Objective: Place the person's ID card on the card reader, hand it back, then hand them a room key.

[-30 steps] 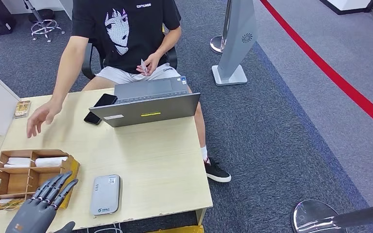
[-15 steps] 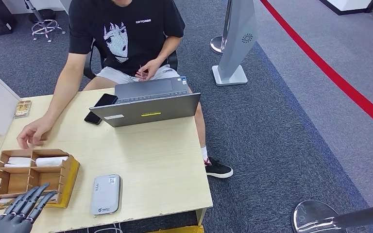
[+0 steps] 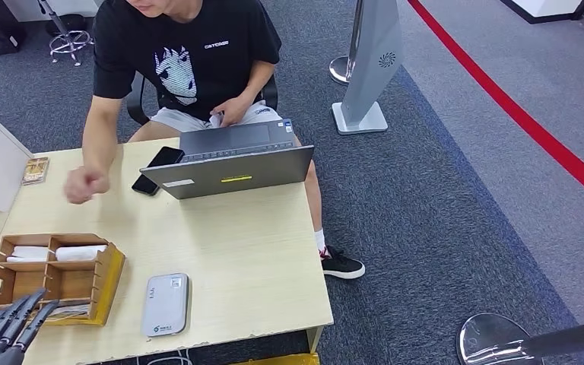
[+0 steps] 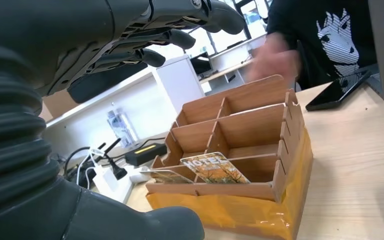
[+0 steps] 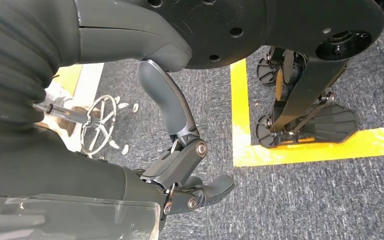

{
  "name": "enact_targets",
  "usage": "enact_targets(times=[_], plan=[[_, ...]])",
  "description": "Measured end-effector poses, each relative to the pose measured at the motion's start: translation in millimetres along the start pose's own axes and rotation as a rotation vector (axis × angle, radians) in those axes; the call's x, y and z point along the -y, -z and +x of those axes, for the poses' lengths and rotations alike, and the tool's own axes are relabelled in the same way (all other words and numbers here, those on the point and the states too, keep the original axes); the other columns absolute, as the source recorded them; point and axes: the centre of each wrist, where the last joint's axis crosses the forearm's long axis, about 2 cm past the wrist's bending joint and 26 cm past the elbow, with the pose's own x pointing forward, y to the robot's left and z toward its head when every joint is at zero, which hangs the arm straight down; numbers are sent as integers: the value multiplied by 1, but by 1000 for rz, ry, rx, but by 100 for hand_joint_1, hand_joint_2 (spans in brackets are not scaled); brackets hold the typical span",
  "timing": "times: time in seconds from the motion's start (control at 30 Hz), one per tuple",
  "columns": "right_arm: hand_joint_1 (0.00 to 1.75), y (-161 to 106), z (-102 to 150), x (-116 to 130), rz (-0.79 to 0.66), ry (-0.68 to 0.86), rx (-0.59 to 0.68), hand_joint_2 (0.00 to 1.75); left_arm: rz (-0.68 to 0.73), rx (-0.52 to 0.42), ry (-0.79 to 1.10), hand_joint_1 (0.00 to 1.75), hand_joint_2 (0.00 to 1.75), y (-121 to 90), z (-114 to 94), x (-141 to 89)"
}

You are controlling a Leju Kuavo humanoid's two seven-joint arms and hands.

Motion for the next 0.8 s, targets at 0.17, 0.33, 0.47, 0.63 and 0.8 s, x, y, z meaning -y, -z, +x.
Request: enact_targets(times=[0.17, 0.33, 0.47, 0.63, 0.8], plan=[[0, 0, 1, 0, 6, -1, 0, 175, -4, -38, -42, 0, 175, -5, -1, 3], [0, 0, 1, 0, 11, -13, -2, 175, 2, -80, -55, 0, 175, -9, -5, 8], [0, 0, 1, 0, 11, -14, -2, 175, 7, -108, -60, 0, 175, -10, -8, 13], [0, 0, 1, 0, 11, -14, -1, 175, 6, -126, -58, 0, 175, -11, -10, 18], [0, 0, 1, 0, 11, -14, -1, 175, 8, -134, -56, 0, 175, -11, -11, 20]])
